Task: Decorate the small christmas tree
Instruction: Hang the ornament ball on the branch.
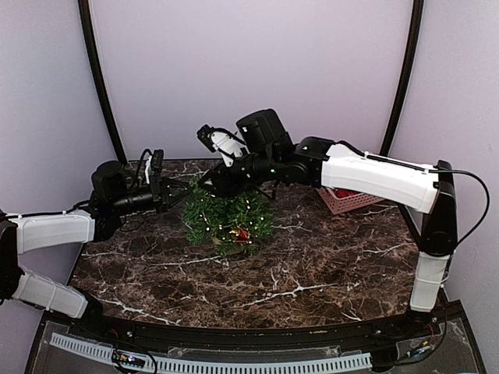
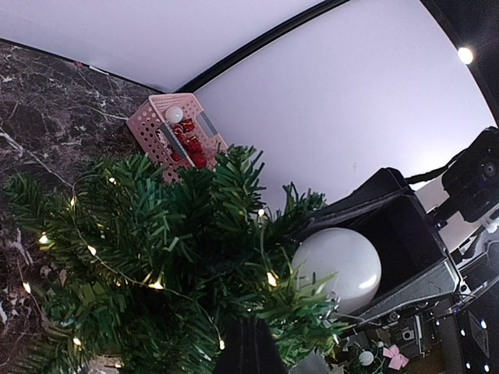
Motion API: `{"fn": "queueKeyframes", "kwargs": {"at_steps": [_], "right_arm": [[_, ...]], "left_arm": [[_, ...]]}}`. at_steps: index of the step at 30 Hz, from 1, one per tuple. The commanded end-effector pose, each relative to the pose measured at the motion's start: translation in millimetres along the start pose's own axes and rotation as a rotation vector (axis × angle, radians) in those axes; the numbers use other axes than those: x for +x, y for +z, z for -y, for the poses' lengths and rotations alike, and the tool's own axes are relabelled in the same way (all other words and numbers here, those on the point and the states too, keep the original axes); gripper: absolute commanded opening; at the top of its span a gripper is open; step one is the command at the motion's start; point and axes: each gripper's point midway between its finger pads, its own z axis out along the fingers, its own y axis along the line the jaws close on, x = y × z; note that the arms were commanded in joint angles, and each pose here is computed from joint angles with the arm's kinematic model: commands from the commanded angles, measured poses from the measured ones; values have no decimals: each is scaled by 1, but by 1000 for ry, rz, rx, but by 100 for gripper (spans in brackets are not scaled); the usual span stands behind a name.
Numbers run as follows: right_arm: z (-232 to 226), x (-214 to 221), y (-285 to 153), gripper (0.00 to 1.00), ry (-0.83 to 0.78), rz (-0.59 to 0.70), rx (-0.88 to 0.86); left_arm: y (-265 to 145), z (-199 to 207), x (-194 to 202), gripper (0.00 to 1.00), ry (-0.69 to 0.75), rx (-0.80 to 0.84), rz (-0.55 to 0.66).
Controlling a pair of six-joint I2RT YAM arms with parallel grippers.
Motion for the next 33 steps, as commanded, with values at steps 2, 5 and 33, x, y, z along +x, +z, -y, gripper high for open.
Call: {"fn": "queueKeyframes", "kwargs": {"at_steps": [2, 5, 33], "right_arm": [[-2, -17, -21, 38, 6, 52, 21], [-1, -13, -20, 38, 9, 45, 25], [1, -9, -30, 38, 25, 52, 43]], "left_arm": [[7, 16, -6, 0, 53, 52, -3], [9, 16, -6, 0, 53, 56, -10], [-40, 11, -22, 50, 247, -266, 133]]}}
